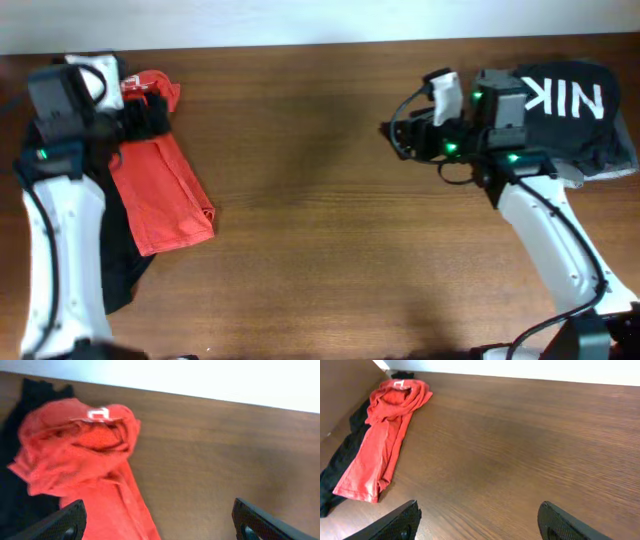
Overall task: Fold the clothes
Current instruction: 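Reach the left gripper to the orange shirt collar and grasp it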
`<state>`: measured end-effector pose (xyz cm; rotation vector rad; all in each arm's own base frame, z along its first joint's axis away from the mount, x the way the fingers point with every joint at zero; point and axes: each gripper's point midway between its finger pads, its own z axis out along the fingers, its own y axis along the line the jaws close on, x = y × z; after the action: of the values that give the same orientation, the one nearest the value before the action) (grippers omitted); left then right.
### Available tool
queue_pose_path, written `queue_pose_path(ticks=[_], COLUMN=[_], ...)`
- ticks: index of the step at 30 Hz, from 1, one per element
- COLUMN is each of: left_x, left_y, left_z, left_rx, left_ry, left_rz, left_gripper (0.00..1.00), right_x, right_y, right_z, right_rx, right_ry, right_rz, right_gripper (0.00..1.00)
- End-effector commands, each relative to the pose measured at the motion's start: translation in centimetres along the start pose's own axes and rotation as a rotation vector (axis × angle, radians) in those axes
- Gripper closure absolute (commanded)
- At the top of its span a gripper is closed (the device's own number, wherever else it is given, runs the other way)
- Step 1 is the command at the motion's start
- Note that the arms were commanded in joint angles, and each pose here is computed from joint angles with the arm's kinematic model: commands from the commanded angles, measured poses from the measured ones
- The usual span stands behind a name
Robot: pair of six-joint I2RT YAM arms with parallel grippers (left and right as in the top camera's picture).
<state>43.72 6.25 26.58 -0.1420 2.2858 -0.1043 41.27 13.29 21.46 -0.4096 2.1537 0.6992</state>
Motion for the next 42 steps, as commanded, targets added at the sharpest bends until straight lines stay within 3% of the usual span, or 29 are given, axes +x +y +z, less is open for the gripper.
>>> queue_pose_path(ticks=[1,10,17,25,35,42], left_x=[-1.7,-0.9,-0.2,0.4,3.3,4.0], left_y=[2.8,7.9,11.5,13.7,15.2,15.6], left_z=[1.9,7.5,11.7,16.5,22.8,24.5], left_rx=[-0.118,-0.336,-0.368,-0.330,-0.324,-0.327], left_ry=[0.031,0.134,0.118,0.088,0.089,0.074], left_rz=[-0.022,-0.025,-0.055,0.039,0.092,0.093], left_gripper=[0.07,0.08,0.10,0.10,0.10,0.10], right_x=[-1.6,-0.6,0.0,0.6,1.5,1.4], right_y=[0.8,1.0,1.0,1.0,1.2,1.2], right_z=[0.2,0.4,0.4,0.4,0.4,0.4], right_rx=[0.046,0.053,0.053,0.053,0.050,0.051], right_ry=[-0.024,0.016,0.040,0.060,0.093,0.093], right_rz=[-0.048,-0.035,-0.022,-0.010,0.004,0.004], right_gripper=[0.20,0.15,0.15,0.15,0.15,0.15])
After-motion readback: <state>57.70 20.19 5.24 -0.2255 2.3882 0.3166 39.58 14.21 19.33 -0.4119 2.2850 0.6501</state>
